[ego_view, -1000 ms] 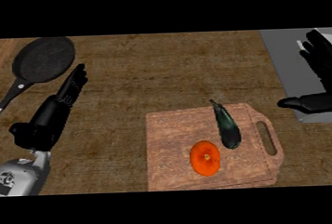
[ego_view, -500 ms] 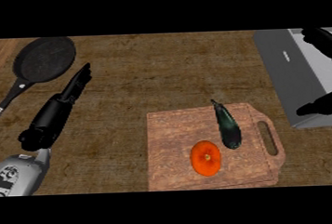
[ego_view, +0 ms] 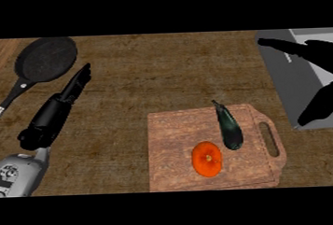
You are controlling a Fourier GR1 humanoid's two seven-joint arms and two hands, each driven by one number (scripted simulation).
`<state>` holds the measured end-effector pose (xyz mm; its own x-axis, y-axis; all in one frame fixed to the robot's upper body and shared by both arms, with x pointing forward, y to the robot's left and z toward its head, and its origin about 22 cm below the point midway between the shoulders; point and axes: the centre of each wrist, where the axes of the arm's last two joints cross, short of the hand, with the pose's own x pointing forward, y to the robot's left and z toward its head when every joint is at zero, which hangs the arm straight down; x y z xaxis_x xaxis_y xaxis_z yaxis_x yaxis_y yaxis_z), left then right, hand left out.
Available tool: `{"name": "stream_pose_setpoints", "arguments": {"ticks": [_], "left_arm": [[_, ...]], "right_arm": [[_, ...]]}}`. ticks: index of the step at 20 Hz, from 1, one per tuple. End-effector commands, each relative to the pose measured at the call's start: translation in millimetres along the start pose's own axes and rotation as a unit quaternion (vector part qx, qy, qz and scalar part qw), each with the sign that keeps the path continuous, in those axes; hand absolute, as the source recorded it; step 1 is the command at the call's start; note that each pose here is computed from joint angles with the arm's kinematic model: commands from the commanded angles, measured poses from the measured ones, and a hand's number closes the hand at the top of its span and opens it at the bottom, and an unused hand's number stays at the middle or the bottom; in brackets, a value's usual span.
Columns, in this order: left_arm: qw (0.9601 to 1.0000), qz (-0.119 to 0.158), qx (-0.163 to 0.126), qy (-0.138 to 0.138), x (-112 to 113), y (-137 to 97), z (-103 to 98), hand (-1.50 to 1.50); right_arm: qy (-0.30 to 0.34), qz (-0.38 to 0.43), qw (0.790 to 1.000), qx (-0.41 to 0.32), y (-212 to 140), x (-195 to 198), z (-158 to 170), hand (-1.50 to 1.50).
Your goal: Pick the eggplant from the cutting board and place it in the cardboard box
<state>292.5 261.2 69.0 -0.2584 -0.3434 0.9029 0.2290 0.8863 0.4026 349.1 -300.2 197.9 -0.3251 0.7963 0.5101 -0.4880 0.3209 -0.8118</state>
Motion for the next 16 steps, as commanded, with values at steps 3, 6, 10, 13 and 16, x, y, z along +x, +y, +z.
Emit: {"name": "stream_pose_setpoints", "arguments": {"ticks": [3, 6, 10, 13, 16], "left_arm": [[0.9999, 0.012, -0.005, -0.001, 4, 8, 0, 0.0], [1.0, -0.001, 0.004, 0.001, 0, 7, -14, 0.0], [1.0, 0.0, 0.003, 0.001, 0, 7, 2, 0.0], [0.9999, 0.002, 0.008, 0.007, -7, -1, 5, 0.0], [1.0, 0.005, 0.0, 0.006, -6, 2, 8, 0.0]], "right_arm": [[0.022, 0.073, 0.992, 0.099, 10, 58, -39, -1.5], [0.047, 0.116, 0.985, 0.122, -5, 73, -38, -1.5], [0.076, 0.124, 0.978, 0.147, 30, 102, -64, -1.5], [0.093, 0.122, 0.974, 0.167, 36, 118, -69, -1.5], [0.104, 0.124, 0.97, 0.179, 43, 119, -68, -1.5]]}}
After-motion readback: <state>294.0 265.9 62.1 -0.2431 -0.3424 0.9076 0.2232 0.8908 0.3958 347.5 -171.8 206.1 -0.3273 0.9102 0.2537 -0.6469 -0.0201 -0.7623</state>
